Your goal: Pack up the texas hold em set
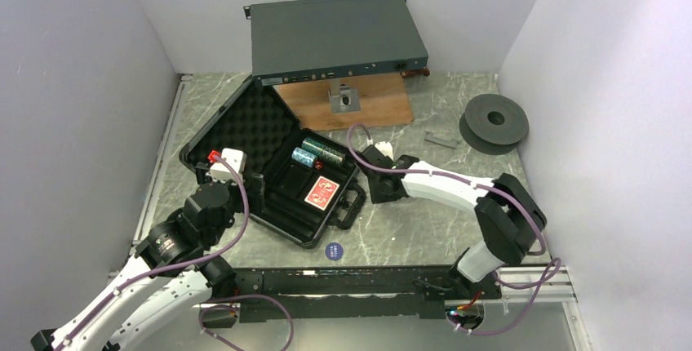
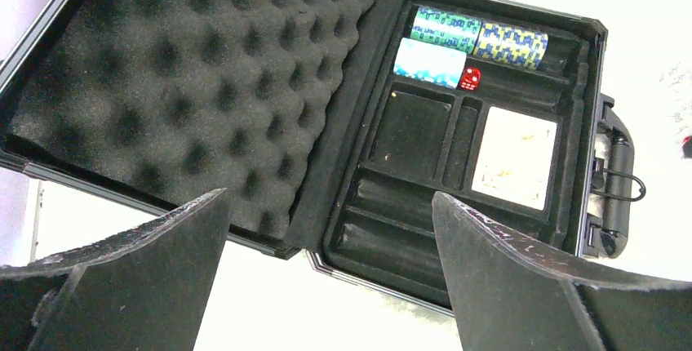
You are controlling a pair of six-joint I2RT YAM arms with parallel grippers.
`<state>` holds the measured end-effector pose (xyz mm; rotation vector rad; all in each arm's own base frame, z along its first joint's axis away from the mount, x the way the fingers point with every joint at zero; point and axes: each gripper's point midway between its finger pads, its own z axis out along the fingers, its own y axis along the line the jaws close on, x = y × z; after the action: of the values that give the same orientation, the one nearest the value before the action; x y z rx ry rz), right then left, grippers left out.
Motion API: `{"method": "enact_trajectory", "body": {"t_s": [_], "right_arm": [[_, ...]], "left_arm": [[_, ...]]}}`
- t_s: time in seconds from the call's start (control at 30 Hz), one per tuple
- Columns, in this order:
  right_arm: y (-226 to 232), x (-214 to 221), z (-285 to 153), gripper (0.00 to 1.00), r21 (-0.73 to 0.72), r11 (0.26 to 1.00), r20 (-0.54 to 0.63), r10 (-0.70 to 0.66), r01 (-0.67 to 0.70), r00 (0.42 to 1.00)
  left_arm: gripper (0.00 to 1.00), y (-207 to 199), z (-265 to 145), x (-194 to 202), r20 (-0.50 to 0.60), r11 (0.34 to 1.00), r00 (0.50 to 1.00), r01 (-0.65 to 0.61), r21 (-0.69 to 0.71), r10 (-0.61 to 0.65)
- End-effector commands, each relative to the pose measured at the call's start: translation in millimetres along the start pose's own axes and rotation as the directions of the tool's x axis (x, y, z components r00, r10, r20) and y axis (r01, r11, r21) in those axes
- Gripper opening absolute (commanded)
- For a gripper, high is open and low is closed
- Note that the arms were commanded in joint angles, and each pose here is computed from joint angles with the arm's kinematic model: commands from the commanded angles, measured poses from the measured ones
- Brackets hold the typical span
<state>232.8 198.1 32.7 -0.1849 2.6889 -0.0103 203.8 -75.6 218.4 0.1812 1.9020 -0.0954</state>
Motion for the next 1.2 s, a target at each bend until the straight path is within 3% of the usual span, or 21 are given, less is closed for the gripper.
{"method": "enact_trajectory", "body": {"t_s": [0.0, 0.43, 1.17], "right_arm": [[6.2, -53.2, -44.4, 0.0, -0.051, 0.999, 0.163, 0.0, 0.008, 0.987], [62.8, -119.6, -72.8, 0.0, -0.236, 0.967, 0.294, -0.018, 0.091, 0.956], [127.9, -153.6, -20.8, 0.0, -0.32, 0.94, 0.258, -0.029, 0.113, 0.966]], "left_arm": [[0.99, 3.8, 0.5, -6.9, 0.033, 1.0, 0.999, 0.001, -0.02, 0.0], [0.99, 7.6, 4.1, -3.3, 0.016, 0.998, 1.0, -0.007, -0.056, 0.008], [0.99, 23.5, 3.0, -4.4, 0.044, 0.99, 0.999, 0.002, -0.141, 0.004]]}}
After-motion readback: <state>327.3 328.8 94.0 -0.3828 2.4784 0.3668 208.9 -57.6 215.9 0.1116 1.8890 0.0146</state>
